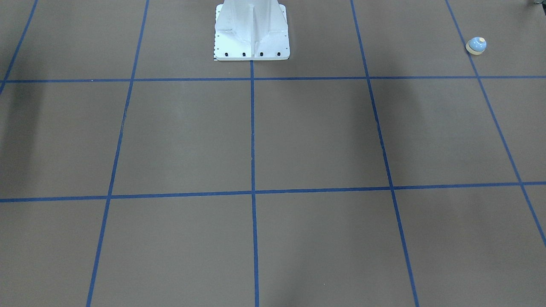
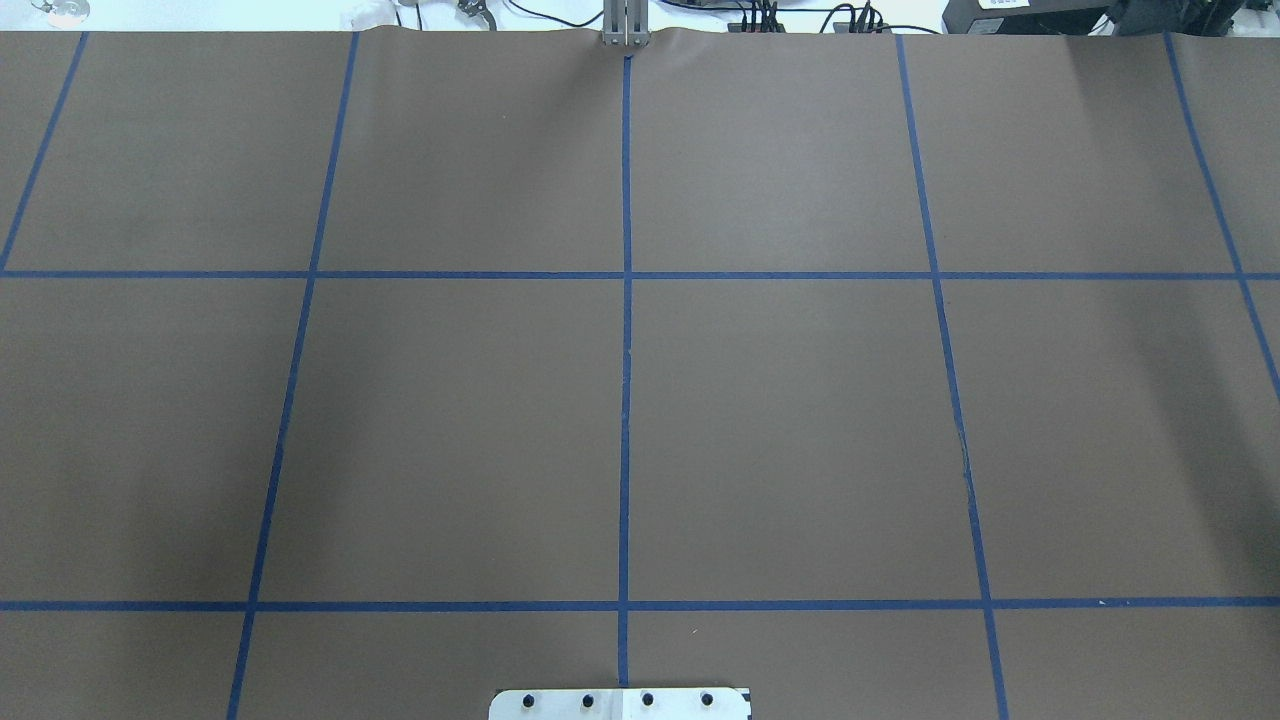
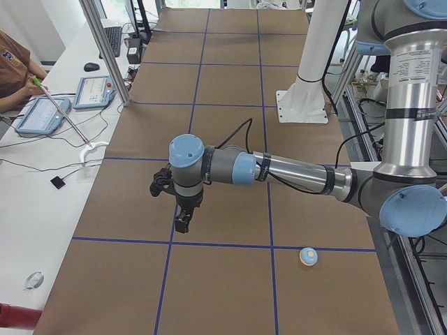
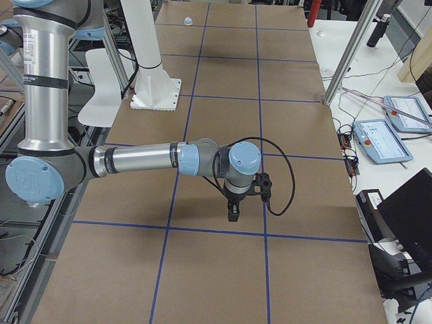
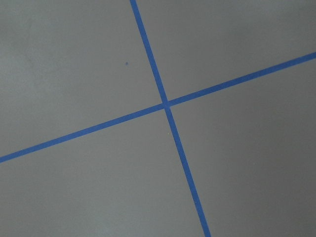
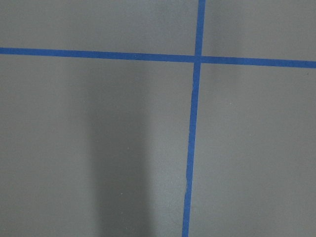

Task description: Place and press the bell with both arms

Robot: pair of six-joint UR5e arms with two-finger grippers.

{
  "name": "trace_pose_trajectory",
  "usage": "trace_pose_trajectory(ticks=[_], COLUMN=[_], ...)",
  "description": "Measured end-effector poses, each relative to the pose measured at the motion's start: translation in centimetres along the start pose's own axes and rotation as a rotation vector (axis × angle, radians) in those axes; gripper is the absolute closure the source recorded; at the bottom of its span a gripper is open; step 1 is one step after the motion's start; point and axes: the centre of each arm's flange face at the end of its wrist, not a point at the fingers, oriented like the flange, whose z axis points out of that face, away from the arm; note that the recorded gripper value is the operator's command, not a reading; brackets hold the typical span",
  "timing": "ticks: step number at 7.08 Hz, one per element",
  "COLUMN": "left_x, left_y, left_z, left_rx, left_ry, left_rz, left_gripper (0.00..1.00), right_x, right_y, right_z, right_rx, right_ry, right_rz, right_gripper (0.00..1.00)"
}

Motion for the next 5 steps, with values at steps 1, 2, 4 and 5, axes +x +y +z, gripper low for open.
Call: trace_pose_trajectory(ticks=[1,2,4,5], left_x=[0.9,2.4,6.3,8.3], left_y=[0.5,2.0,6.9,9.3], left_z=[-1.1,-2.7,-5.9,-6.7], left_rx=[0.004,0.011,0.036,0.042], left_ry=[-0.026,-0.044,-0.106,-0.138], left_rz=[-0.078,-0.178,-0.374,-0.462], left_gripper=[0.00,0.00,0.00,0.00], right_x=[-0.1,-0.1,0.2,0.6], right_y=[-0.1,-0.1,0.1,0.5], right_z=[-0.1,-0.2,-0.1,0.2], right_rx=[0.003,0.004,-0.001,-0.009], right_ry=[0.003,0.014,0.032,0.031], right_rz=[-0.004,-0.005,-0.002,0.004], right_gripper=[0.00,0.00,0.00,0.00])
